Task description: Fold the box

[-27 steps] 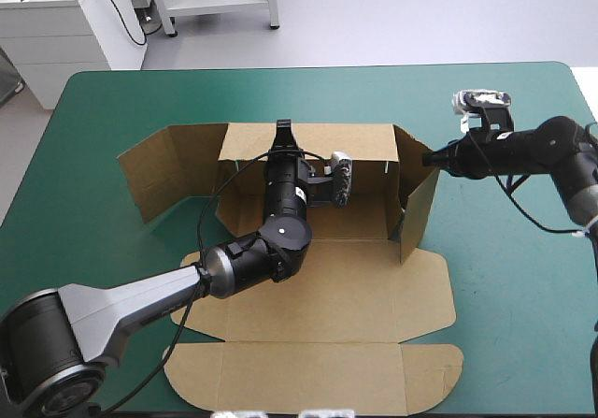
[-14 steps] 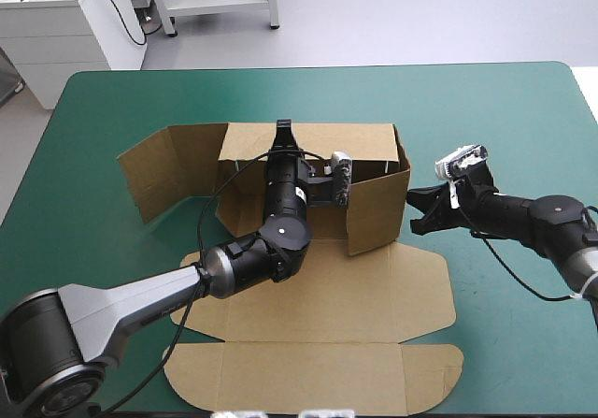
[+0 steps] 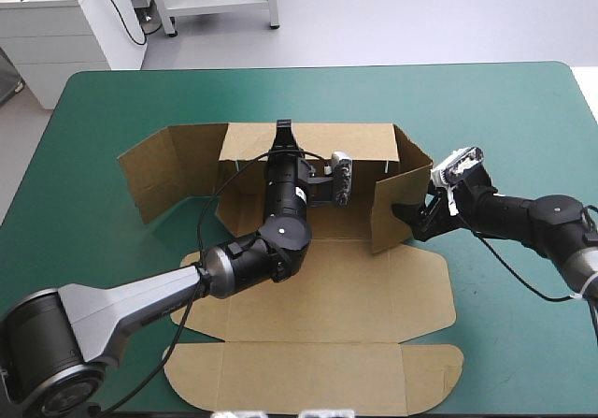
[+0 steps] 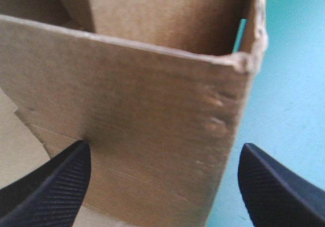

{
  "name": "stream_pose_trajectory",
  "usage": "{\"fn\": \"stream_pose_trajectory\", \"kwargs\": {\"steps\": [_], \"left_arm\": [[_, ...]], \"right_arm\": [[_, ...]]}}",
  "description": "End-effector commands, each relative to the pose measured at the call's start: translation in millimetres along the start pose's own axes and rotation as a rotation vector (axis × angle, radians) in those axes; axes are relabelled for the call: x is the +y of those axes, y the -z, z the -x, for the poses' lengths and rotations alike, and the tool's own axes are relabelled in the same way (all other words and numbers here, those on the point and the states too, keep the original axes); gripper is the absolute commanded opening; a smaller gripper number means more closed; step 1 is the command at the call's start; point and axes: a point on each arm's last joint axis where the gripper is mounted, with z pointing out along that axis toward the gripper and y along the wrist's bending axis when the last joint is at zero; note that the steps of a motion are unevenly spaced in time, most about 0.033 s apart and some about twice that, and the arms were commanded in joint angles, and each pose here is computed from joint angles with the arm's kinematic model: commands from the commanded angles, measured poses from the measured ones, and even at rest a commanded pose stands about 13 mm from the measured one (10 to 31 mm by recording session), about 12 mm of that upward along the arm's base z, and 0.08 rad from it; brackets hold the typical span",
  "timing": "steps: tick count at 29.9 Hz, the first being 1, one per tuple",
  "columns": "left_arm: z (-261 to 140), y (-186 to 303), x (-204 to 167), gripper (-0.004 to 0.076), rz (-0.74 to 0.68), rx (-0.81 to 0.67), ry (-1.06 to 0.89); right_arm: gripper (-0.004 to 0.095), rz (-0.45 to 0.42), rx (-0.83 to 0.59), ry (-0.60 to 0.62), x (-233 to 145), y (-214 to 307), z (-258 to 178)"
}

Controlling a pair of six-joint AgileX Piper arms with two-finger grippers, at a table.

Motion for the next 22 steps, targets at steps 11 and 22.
{"fn": "stream_pose_trajectory", "kwargs": {"steps": [11,22], "left_arm": [[-4,13,25,-0.0008,0.076,-0.019,0.04],[-4,13,26,-0.0008,0.086,-0.021,0.031]], "right_arm": [[0.0658,0.055,-0.036,0.041,16,1,13],[0.0576,-0.12,-0.042,0.059,31,-19,23]]}}
